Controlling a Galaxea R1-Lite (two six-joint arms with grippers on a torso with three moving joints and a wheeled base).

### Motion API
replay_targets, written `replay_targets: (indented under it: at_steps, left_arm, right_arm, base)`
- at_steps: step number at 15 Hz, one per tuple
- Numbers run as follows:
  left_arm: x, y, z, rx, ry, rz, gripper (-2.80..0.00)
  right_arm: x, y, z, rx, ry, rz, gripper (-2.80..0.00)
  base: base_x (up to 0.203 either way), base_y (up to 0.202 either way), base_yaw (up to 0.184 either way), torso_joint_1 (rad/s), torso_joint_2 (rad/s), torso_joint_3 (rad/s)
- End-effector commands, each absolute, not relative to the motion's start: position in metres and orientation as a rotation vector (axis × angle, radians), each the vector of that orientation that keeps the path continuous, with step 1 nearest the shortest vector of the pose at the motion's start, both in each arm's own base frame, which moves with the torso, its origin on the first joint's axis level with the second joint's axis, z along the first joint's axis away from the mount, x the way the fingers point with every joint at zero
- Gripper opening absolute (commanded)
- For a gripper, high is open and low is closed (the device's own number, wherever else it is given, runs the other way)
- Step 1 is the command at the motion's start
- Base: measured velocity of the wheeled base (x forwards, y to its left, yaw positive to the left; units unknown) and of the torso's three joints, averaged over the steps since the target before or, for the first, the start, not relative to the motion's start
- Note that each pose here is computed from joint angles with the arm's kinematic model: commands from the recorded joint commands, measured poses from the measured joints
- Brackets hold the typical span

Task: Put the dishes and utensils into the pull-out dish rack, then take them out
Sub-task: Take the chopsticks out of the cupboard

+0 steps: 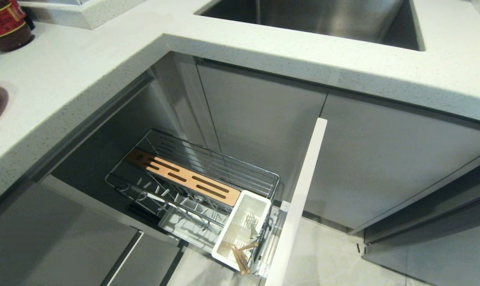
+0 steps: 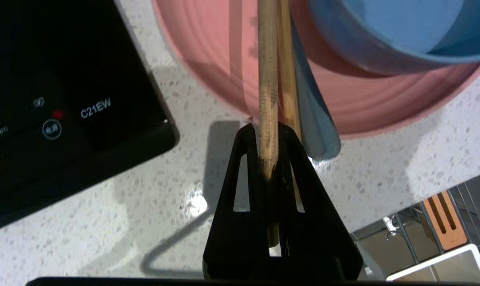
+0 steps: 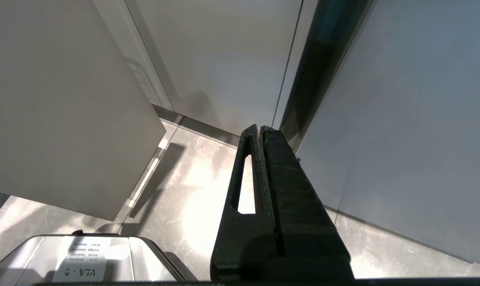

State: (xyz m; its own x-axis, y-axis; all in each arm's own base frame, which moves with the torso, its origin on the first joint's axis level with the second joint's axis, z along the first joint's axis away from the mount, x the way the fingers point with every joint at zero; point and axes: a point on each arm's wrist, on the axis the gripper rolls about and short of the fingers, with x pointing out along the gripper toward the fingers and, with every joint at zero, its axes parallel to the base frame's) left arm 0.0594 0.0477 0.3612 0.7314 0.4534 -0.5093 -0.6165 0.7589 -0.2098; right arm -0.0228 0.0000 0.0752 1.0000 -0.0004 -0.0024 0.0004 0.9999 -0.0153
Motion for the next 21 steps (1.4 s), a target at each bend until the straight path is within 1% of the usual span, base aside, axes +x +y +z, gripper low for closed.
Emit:
replay_targets:
  at_steps: [1, 13, 21]
  left_arm:
    - [0.064, 0.052, 0.360, -0.389, 0.467, 0.601, -2.80]
    - [0.082, 0.067, 0.358, -0.398, 0.480, 0.593, -2.80]
    - [0.083, 0.068, 0.357, -0.401, 0.487, 0.594, -2.80]
  right_arm:
    - [-0.023, 0.000, 0.075, -0.015, 0.003, -0.001, -2.80]
    - [-0.023, 0.000, 0.075, -0.015, 0.003, 0.000, -2.80]
    - [-0.023, 0.000, 0.075, -0.015, 0.003, 0.000, -2.80]
  base:
    - [0.000, 0.000, 0.000, 0.000, 0.00, 0.000]
    - [0.000, 0.000, 0.000, 0.000, 0.00, 0.000]
    - [0.000, 0.000, 0.000, 0.000, 0.00, 0.000]
